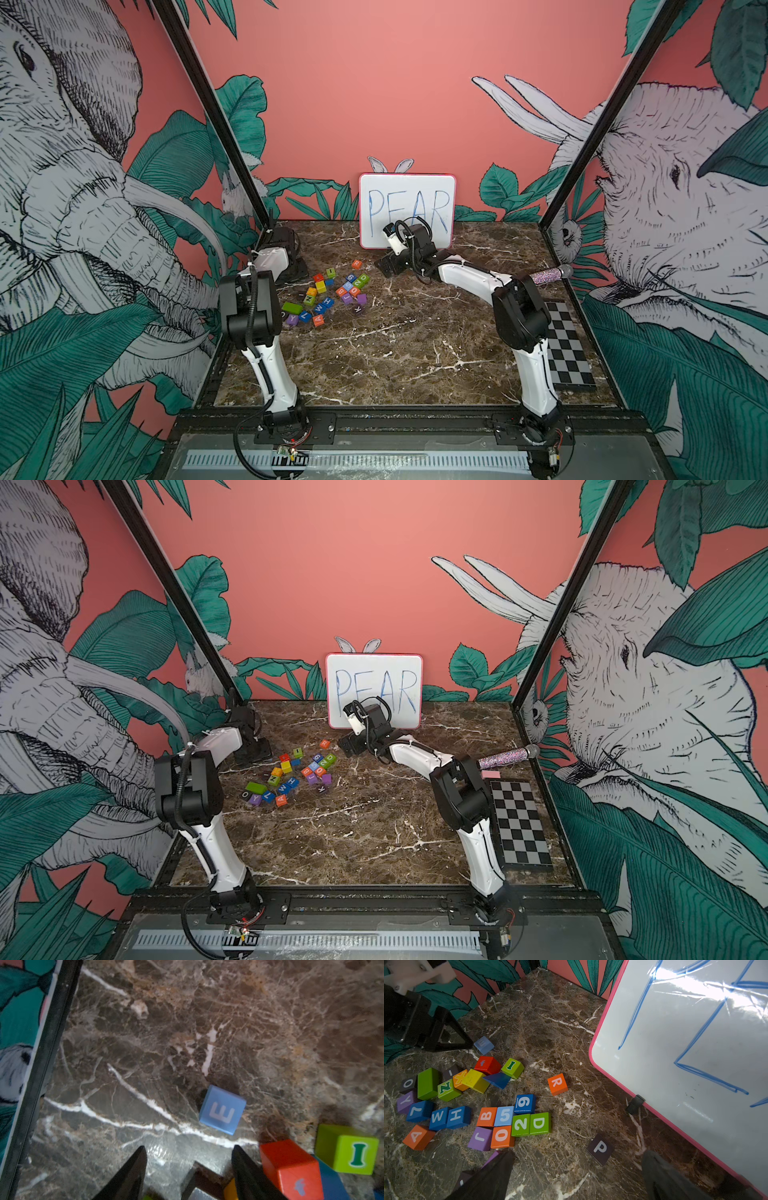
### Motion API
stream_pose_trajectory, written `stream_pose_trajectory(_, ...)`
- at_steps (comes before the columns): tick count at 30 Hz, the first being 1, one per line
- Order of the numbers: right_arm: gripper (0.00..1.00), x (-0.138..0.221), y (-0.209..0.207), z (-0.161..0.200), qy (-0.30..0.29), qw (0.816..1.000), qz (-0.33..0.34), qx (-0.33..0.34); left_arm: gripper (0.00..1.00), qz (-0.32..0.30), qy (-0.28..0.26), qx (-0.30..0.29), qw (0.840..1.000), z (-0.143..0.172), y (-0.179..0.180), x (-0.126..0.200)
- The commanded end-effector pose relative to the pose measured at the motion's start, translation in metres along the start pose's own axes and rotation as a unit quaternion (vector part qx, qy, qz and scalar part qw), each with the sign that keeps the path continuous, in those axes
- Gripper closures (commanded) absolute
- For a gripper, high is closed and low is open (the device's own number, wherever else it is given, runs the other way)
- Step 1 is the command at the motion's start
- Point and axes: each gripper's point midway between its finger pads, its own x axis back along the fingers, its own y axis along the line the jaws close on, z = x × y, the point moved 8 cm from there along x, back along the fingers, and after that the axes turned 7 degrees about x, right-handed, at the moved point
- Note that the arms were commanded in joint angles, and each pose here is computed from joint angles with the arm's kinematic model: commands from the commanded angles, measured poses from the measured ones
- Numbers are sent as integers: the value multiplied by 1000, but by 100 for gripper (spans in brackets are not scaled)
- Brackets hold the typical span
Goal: Spell the uppercase word “pear” with letter blocks
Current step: Pick up the letter block from the center of the board.
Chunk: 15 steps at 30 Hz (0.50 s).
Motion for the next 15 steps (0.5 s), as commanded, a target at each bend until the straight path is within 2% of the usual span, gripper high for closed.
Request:
stream_pose_trajectory(1, 1, 5, 5, -7, -19, 1000, -8, 2, 32, 49, -38, -51, 997, -22, -14, 8)
stream_pose_trajectory(11, 1, 7, 12, -6, -34, 999, -33, -17, 30, 82, -12, -38, 996, -23, -10, -11)
stream_pose_trajectory(15, 1, 1, 25, -9, -25, 999, -39, 22, 31, 89, 1, -46, 995, -21, -10, -21)
